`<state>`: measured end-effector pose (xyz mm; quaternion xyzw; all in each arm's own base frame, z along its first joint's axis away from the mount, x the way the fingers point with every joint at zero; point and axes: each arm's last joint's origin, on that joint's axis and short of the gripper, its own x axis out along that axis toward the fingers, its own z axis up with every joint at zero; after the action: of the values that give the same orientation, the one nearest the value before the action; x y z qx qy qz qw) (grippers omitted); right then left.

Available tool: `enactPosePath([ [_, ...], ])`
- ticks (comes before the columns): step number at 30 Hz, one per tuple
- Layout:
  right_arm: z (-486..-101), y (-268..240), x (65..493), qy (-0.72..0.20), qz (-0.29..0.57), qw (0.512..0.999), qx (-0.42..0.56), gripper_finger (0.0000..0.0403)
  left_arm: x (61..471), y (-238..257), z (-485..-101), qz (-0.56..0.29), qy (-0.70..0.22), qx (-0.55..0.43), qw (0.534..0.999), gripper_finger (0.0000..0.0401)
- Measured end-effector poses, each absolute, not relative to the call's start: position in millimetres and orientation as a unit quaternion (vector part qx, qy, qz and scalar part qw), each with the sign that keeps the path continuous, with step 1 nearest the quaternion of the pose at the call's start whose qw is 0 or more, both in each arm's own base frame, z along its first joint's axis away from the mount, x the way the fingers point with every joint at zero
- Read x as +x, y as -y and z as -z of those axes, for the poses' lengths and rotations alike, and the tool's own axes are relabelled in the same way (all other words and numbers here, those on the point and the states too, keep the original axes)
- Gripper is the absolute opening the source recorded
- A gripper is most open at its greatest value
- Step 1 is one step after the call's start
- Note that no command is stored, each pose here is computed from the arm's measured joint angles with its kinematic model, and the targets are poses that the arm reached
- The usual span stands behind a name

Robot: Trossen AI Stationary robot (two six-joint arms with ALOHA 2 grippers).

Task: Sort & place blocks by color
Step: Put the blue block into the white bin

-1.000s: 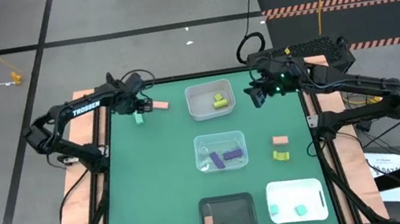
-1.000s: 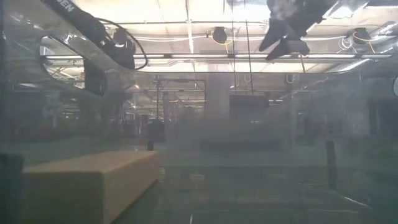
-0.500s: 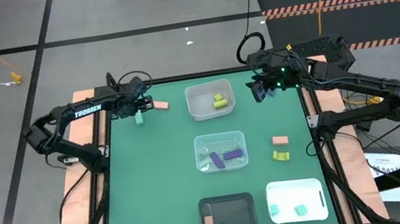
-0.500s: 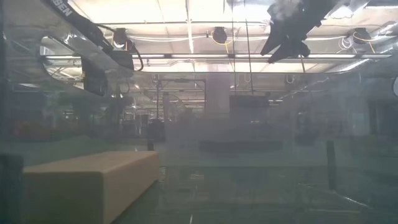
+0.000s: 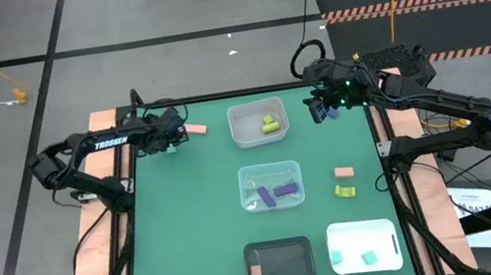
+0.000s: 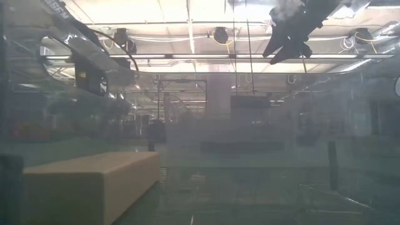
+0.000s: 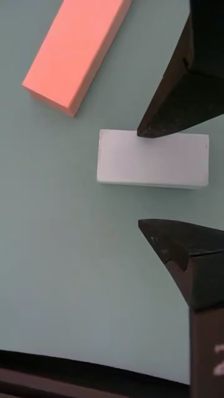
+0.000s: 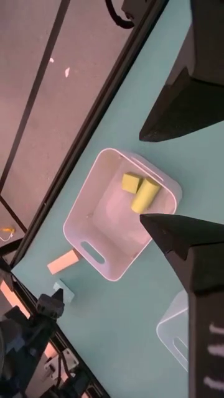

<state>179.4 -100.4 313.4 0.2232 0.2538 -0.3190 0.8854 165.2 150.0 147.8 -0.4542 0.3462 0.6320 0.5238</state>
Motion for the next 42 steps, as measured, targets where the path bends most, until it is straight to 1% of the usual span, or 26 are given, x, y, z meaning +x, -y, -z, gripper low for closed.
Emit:
enactPosePath([
  [3,-314,100,180,-0.254,0.318,0.887,0.218,0.019,165,-149,-145,-0.636,-0.334,-0.46,0.522,0.0228],
  [10,-318,102,182,-0.237,0.31,0.9,0.194,0.019,172,-149,-143,-0.62,-0.317,-0.453,0.556,0.0228],
  [20,-318,102,182,-0.238,0.308,0.903,0.185,0.019,176,-145,-135,-0.623,-0.34,-0.435,0.555,0.0224],
  [22,-318,102,182,-0.237,0.308,0.903,0.185,0.019,179,-144,-130,-0.623,-0.35,-0.429,0.552,0.021],
  [24,-318,102,182,-0.237,0.308,0.903,0.185,0.019,182,-143,-126,-0.624,-0.356,-0.423,0.552,0.0186],
  [27,-318,102,182,-0.237,0.308,0.903,0.185,0.019,186,-140,-123,-0.62,-0.362,-0.419,0.556,0.0134],
  [30,-318,102,182,-0.238,0.308,0.903,0.185,0.0189,189,-138,-125,-0.614,-0.356,-0.418,0.567,0.0071],
  [31,-318,102,182,-0.238,0.308,0.903,0.185,0.0189,189,-137,-127,-0.612,-0.355,-0.417,0.57,0.0057],
  [36,-318,102,182,-0.235,0.312,0.902,0.185,0.0189,192,-134,-137,-0.592,-0.345,-0.427,0.59,0.0057],
  [42,-323,106,184,-0.185,0.362,0.888,0.212,0.0189,196,-137,-165,-0.575,-0.31,-0.412,0.635,0.0057],
])
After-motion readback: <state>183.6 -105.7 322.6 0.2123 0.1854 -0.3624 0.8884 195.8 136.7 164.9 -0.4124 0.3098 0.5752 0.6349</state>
